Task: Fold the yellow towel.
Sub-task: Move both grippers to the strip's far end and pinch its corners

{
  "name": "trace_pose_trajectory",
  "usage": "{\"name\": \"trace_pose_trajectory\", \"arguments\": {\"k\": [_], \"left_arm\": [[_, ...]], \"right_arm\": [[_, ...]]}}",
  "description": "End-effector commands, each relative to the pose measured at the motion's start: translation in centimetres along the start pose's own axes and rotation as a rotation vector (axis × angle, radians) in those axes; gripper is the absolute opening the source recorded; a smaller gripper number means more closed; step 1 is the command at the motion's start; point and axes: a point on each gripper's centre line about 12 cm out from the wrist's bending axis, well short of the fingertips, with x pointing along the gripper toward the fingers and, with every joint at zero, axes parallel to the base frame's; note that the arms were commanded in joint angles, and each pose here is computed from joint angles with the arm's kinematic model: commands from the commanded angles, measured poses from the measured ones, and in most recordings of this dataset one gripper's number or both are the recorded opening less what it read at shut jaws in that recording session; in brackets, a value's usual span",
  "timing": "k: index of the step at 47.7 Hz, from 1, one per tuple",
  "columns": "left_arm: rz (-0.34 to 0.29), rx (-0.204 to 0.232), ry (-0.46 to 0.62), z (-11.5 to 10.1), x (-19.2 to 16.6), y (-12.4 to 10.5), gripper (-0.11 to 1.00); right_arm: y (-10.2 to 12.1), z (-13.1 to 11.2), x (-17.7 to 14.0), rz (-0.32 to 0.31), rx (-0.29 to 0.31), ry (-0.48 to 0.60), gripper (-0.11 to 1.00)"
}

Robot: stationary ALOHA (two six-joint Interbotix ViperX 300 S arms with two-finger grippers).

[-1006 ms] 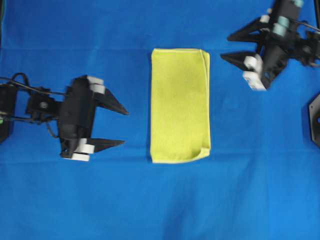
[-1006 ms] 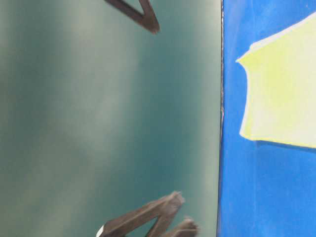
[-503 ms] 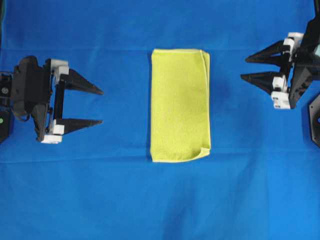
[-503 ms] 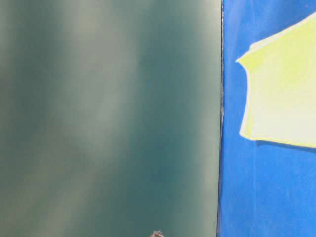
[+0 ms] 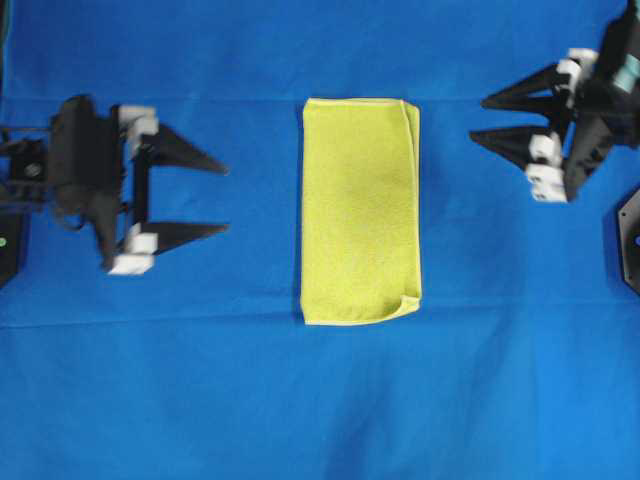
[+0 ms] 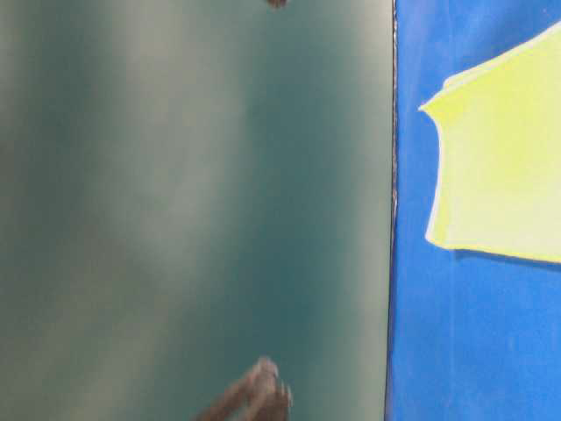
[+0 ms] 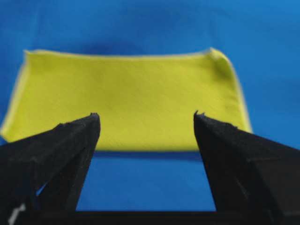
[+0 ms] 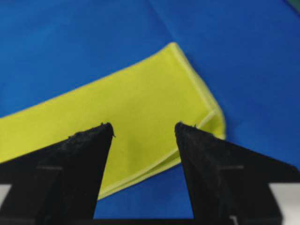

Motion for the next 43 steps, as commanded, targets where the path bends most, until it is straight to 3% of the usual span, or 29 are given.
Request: {"name": "trace_pose_trajectory", "arguments": {"k": [1,11,26,43], "left_arm": [[0.046,-0.013,-0.011,1.2,1.7,1.5,0.77],[0.152,-0.043,0.073,-0.1,5.8,5.7,0.77],[0.257,-0.094,0.201,-4.6,11.2,11.1,0.77],[0.313,-0.137,0.316,-10.2,14.2,14.5,0.76]], "right_arm": [[-0.5,1.7,1.4,-0.038,-0.007,0.018,0.6],[-2.7,1.2,6.1,-0.132,-0.024,0.173,0.6],[-4.5,-1.6,12.5,-0.165,-0.026,0.324,0.6],[-5.9,-5.4,14.7,-0.182,-0.002,0.428,0.6]]}}
